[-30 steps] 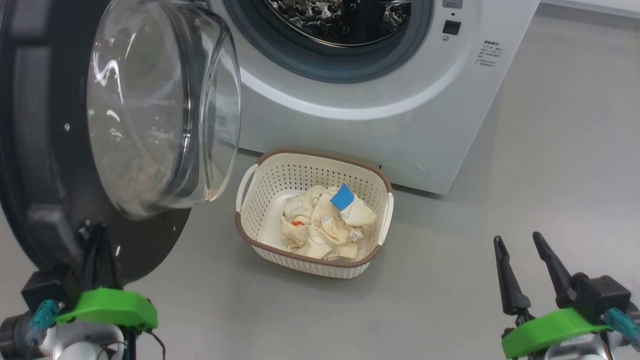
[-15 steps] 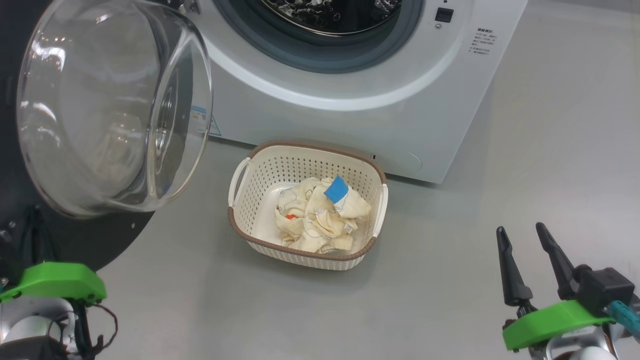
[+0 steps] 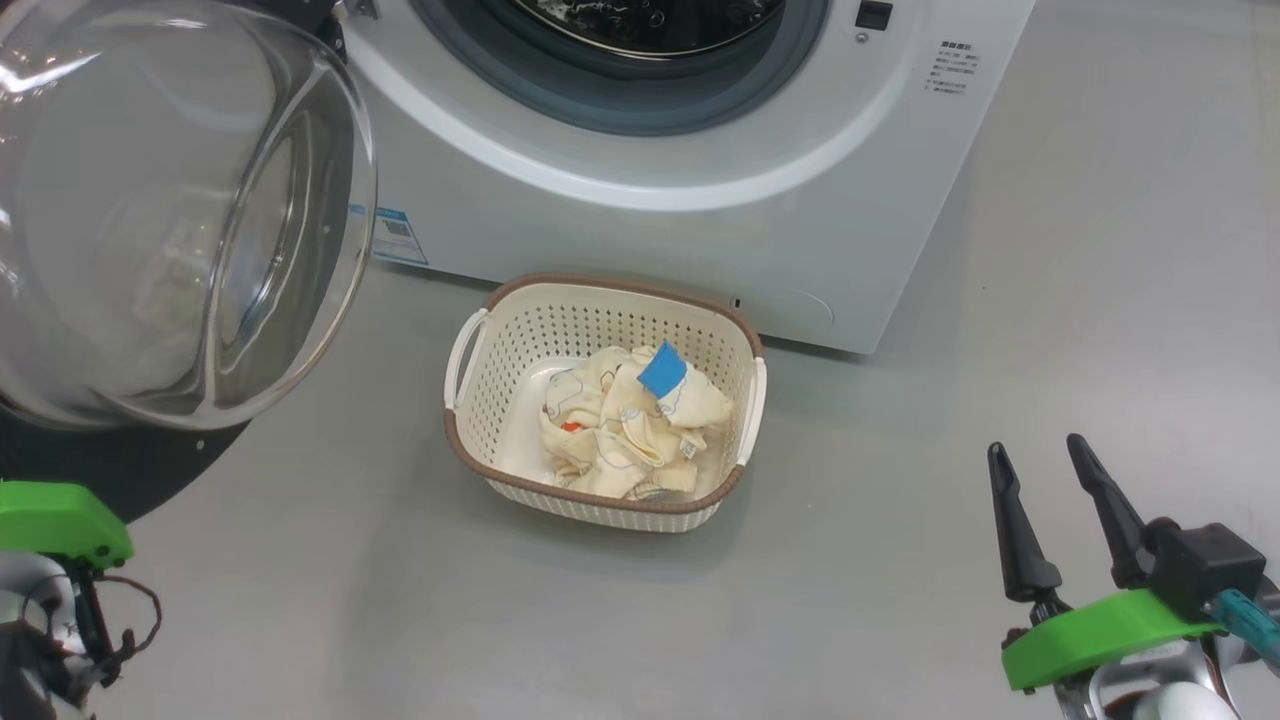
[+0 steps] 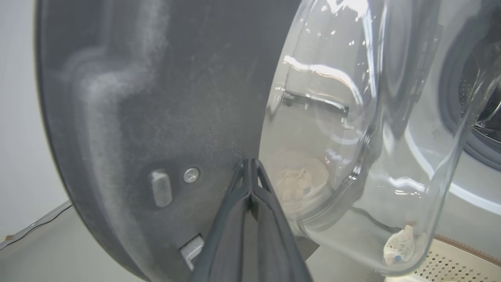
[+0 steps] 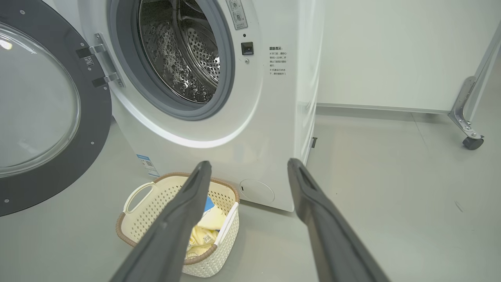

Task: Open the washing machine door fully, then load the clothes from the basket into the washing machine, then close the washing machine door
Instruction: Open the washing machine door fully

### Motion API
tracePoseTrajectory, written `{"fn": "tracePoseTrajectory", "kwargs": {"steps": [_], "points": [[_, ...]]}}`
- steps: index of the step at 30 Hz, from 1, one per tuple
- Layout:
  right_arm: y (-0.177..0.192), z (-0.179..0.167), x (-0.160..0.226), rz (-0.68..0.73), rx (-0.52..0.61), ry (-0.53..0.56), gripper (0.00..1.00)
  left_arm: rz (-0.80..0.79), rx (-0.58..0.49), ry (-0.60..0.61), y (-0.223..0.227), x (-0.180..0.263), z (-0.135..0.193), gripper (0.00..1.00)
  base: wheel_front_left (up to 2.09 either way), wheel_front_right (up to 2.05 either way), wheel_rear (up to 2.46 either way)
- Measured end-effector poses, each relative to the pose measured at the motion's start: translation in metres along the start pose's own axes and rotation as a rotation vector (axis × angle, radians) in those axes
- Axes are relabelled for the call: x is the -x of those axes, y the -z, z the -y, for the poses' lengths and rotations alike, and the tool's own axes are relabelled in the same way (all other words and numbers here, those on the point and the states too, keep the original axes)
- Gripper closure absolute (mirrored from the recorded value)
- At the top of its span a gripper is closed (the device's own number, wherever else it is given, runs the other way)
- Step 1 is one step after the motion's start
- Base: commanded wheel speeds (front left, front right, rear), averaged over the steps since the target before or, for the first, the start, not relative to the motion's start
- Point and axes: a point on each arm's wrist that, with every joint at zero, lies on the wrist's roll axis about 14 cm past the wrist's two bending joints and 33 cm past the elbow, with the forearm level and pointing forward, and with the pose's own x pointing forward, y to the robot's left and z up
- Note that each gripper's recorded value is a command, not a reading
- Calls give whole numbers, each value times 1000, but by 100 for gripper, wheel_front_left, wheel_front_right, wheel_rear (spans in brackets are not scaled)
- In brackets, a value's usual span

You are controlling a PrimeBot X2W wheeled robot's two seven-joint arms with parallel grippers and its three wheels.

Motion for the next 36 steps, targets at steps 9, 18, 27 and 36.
{"fn": "tracePoseTrajectory", "kwargs": {"steps": [9,18,27,36], "points": [[-1,0,1,3,0,1,0,-26,-69,-49,-1,-17,-21,100,0,0,0],[-5,1,4,12,1,6,0,-41,-86,-96,-2,-25,-37,100,0,0,0],[-6,2,6,14,9,11,0,9,-56,-79,-14,-24,-29,100,0,0,0],[-12,2,7,27,37,9,0,57,-34,-9,-15,1,-10,100,0,0,0]]}}
